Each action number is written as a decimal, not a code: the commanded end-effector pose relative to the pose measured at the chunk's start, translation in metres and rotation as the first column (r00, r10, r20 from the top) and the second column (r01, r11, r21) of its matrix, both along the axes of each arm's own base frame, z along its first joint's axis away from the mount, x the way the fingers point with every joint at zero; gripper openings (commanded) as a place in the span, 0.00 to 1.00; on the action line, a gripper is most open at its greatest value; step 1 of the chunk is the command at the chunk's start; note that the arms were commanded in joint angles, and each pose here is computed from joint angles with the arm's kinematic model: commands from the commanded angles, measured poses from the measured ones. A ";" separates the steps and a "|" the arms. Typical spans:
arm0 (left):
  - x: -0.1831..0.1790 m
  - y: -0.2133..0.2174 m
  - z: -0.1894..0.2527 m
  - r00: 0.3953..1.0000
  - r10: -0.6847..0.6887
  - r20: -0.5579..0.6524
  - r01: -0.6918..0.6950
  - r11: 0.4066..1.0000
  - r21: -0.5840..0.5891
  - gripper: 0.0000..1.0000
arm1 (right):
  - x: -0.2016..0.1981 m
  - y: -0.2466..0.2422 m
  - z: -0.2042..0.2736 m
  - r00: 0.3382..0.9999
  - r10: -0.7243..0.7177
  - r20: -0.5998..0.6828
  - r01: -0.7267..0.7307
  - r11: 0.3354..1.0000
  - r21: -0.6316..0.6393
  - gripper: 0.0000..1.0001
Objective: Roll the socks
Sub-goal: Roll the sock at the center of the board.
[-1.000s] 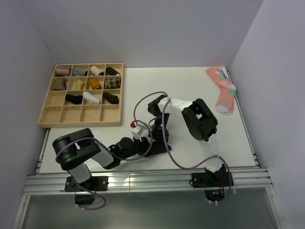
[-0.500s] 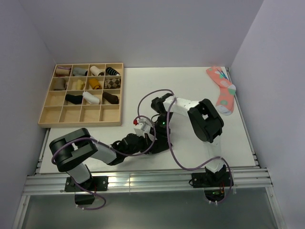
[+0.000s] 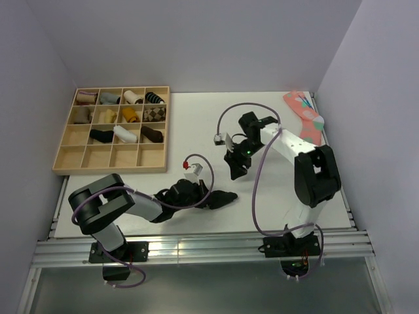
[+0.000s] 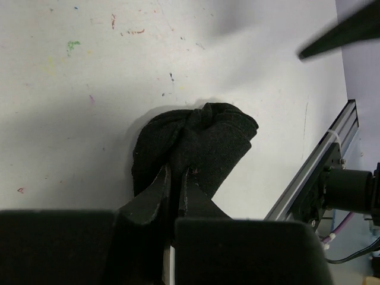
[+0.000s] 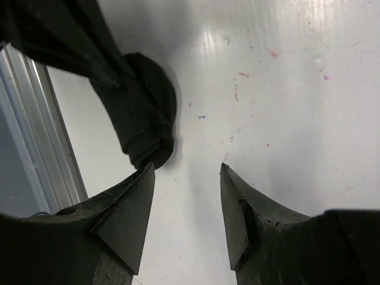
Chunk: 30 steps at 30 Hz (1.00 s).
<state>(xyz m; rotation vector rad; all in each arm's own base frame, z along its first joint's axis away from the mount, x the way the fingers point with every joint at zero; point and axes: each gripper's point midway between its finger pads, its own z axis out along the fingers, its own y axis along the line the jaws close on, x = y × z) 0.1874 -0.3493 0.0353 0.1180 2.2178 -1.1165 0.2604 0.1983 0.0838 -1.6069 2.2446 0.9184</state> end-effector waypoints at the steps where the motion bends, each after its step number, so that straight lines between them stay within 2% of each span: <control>1: -0.009 0.025 -0.045 0.990 0.034 -0.135 -0.013 0.988 0.153 0.00 | -0.004 -0.004 0.018 0.991 0.055 0.120 -0.065 0.995 0.078 0.56; 11: -0.010 0.024 -0.052 0.963 0.053 -0.265 0.002 0.979 0.202 0.00 | -0.031 -0.018 0.021 0.947 0.145 0.286 -0.181 0.978 0.102 0.60; 20: -0.010 0.021 -0.055 0.938 0.055 -0.343 0.026 0.974 0.225 0.00 | -0.054 -0.015 -0.006 0.869 0.276 0.410 -0.281 0.958 -0.047 0.60; 24: -0.008 0.019 -0.055 0.929 0.048 -0.366 0.037 0.974 0.223 0.00 | -0.065 -0.005 -0.011 0.839 0.320 0.441 -0.329 0.943 -0.058 0.60; 30: -0.007 0.015 -0.054 0.919 0.034 -0.393 0.052 0.977 0.206 0.00 | -0.062 -0.001 -0.015 0.830 0.322 0.455 -0.331 0.942 -0.063 0.60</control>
